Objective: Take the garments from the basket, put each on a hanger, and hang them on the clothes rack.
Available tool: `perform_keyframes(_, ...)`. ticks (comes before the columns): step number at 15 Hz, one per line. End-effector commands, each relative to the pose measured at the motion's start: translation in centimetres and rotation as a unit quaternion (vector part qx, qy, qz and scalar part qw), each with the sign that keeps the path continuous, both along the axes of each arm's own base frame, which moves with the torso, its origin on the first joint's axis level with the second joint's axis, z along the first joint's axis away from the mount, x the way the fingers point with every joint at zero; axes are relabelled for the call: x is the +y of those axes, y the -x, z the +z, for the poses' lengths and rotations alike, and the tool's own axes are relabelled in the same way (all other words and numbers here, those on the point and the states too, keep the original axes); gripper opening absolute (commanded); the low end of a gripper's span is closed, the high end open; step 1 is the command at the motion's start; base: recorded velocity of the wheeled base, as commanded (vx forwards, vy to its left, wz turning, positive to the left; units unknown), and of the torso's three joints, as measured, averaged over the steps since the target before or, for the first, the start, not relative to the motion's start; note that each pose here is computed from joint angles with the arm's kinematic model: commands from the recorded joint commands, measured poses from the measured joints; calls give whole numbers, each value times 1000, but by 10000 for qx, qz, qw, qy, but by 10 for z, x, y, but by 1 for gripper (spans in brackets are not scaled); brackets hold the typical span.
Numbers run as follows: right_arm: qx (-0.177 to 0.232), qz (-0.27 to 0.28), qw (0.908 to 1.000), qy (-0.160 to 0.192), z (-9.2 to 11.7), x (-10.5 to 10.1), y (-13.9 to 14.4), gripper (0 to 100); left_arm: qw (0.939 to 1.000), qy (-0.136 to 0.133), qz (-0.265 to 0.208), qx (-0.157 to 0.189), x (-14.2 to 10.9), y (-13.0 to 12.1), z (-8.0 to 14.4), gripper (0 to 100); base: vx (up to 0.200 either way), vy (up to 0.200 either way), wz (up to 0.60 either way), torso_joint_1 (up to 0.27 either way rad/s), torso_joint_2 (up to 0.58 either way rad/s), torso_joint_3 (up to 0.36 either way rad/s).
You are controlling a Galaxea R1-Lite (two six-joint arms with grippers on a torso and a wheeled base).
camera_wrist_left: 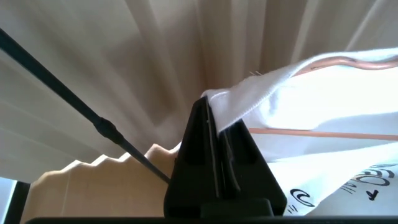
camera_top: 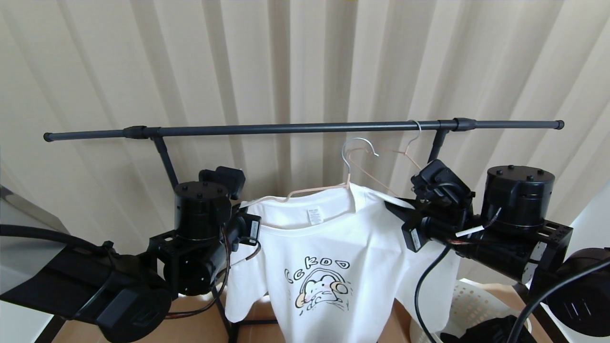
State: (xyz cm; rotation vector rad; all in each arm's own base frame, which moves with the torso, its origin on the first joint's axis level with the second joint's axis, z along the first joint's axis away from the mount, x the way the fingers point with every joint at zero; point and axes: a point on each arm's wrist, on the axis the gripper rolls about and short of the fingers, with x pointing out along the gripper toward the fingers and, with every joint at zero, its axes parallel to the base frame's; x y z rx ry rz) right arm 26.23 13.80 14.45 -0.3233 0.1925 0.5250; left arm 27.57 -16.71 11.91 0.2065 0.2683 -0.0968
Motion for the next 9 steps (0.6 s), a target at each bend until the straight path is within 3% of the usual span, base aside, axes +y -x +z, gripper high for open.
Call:
perform_keyframes(1, 42, -44, 10000, 45, -4, 4, 0, 0, 10000, -13, 16, 1, 0, 0, 0, 0, 0, 0, 0, 0, 0, 0)
perform_keyframes(5, -56, -192, 9998, 34, 1, 2, -1, 0, 9985, -113, 510, -169, 16, -13, 7, 0, 0, 0, 0, 0, 0, 0)
perform_keyframes(9, -118, -359, 9993, 35, 3, 4, -4, 0, 9977, -358, 560, -103, 14, -9, 2, 0, 0, 0, 0, 0, 0, 0)
